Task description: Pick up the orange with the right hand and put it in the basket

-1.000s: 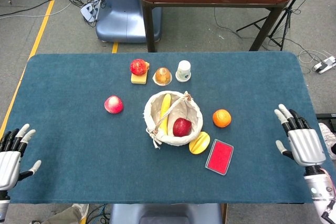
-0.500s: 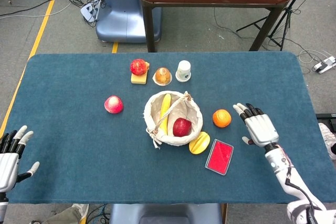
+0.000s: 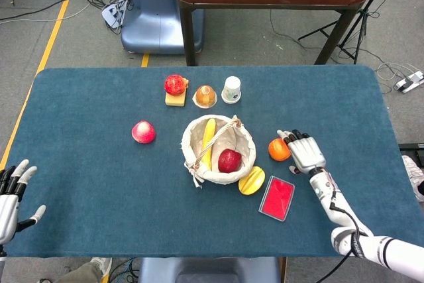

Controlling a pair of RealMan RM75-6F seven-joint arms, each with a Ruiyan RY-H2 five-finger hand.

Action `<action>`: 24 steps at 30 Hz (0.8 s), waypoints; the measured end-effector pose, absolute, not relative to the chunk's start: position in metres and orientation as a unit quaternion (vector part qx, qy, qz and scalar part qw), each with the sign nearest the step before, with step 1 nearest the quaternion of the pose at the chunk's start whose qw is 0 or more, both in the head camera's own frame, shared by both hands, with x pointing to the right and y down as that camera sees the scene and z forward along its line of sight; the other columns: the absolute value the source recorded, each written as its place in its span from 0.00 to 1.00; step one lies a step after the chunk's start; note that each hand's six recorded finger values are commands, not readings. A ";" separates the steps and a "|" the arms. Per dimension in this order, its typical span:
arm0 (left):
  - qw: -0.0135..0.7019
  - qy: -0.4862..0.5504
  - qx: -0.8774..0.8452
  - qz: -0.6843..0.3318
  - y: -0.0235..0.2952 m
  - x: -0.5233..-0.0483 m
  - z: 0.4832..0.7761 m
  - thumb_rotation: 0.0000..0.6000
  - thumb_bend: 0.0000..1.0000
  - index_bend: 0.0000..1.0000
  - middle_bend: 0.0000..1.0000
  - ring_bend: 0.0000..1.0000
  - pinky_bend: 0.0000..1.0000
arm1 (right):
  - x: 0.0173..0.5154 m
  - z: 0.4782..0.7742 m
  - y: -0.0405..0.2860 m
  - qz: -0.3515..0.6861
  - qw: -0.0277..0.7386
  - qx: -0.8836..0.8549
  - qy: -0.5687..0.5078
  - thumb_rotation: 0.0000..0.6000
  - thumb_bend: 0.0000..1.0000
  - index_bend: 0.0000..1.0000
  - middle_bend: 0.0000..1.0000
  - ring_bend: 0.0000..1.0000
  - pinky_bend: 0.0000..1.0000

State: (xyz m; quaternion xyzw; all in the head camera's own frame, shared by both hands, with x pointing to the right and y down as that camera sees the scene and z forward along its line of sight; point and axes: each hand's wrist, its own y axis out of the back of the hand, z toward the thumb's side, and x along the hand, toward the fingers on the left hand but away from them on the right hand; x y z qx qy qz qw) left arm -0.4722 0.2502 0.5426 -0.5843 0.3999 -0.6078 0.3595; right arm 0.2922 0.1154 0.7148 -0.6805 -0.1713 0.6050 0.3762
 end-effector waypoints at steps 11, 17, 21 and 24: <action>0.359 0.403 -0.584 -0.606 0.250 -0.474 0.542 1.00 0.26 0.14 0.00 0.00 0.00 | 0.278 0.729 0.108 0.600 0.386 -0.679 -0.172 1.00 0.29 0.37 0.33 0.29 0.44; 0.360 0.402 -0.585 -0.605 0.249 -0.474 0.542 1.00 0.26 0.14 0.00 0.00 0.00 | 0.275 0.712 0.109 0.577 0.386 -0.692 -0.199 1.00 0.30 0.43 0.38 0.37 0.52; 0.361 0.402 -0.588 -0.603 0.249 -0.472 0.542 1.00 0.26 0.14 0.00 0.00 0.00 | 0.274 0.683 0.110 0.550 0.390 -0.702 -0.226 1.00 0.30 0.43 0.39 0.37 0.52; 0.362 0.402 -0.589 -0.600 0.249 -0.470 0.542 1.00 0.26 0.14 0.00 0.00 0.00 | 0.272 0.659 0.110 0.529 0.394 -0.711 -0.246 1.00 0.30 0.43 0.39 0.38 0.53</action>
